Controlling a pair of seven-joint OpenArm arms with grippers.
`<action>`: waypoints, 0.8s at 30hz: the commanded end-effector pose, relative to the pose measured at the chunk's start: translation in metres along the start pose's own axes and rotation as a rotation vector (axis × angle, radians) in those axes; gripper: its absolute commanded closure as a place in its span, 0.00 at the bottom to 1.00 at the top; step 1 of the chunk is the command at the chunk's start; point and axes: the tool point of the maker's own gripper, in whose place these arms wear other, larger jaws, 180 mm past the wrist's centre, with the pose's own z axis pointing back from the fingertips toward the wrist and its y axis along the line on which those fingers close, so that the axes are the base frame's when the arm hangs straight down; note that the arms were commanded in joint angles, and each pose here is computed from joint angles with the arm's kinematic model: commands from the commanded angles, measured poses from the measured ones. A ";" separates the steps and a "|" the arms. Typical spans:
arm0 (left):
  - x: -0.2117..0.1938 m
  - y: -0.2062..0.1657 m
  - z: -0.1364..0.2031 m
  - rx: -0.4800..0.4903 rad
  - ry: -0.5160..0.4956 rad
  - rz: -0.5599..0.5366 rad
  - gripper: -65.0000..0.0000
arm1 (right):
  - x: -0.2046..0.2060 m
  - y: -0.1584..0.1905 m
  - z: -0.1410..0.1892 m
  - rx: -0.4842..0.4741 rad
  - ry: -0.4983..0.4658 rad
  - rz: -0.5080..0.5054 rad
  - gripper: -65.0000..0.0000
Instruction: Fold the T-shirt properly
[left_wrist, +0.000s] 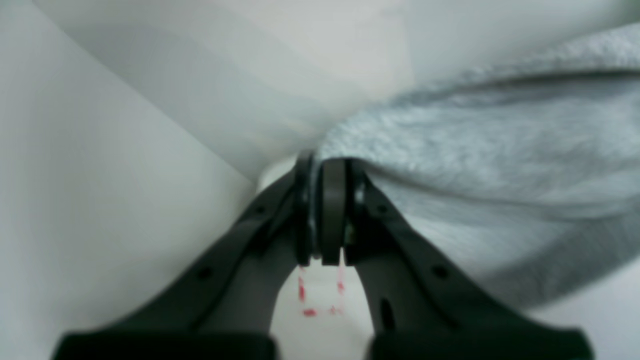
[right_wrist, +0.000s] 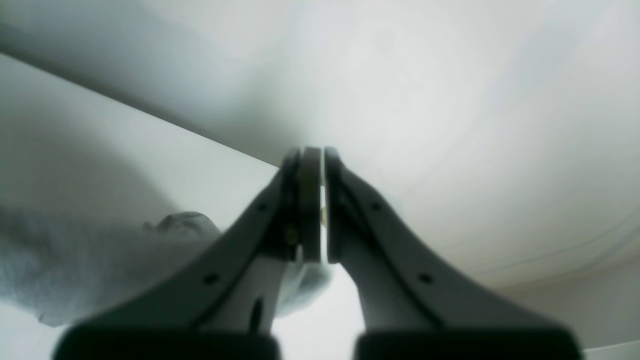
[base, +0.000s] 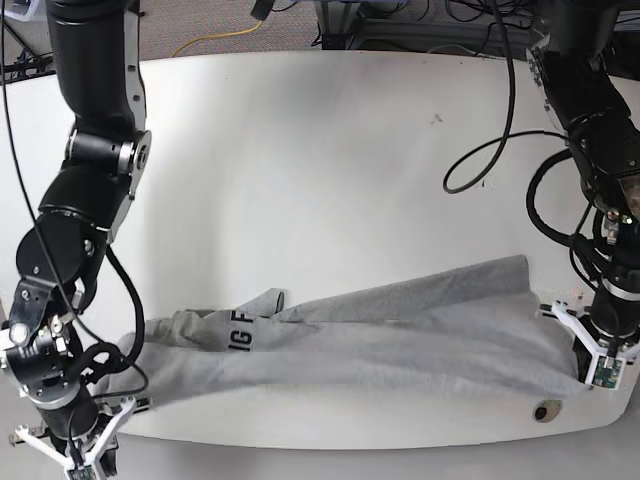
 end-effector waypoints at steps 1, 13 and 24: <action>-0.002 0.000 0.004 0.004 -0.015 -0.010 1.00 | -0.003 -0.001 0.010 -0.025 -0.027 -0.018 1.00; -0.085 -0.048 0.024 -0.116 0.181 -0.035 1.00 | -0.121 0.050 0.045 0.066 0.154 -0.098 1.00; -0.131 -0.067 0.050 -0.154 0.224 0.005 1.00 | -0.219 0.107 0.071 0.274 0.313 -0.535 0.61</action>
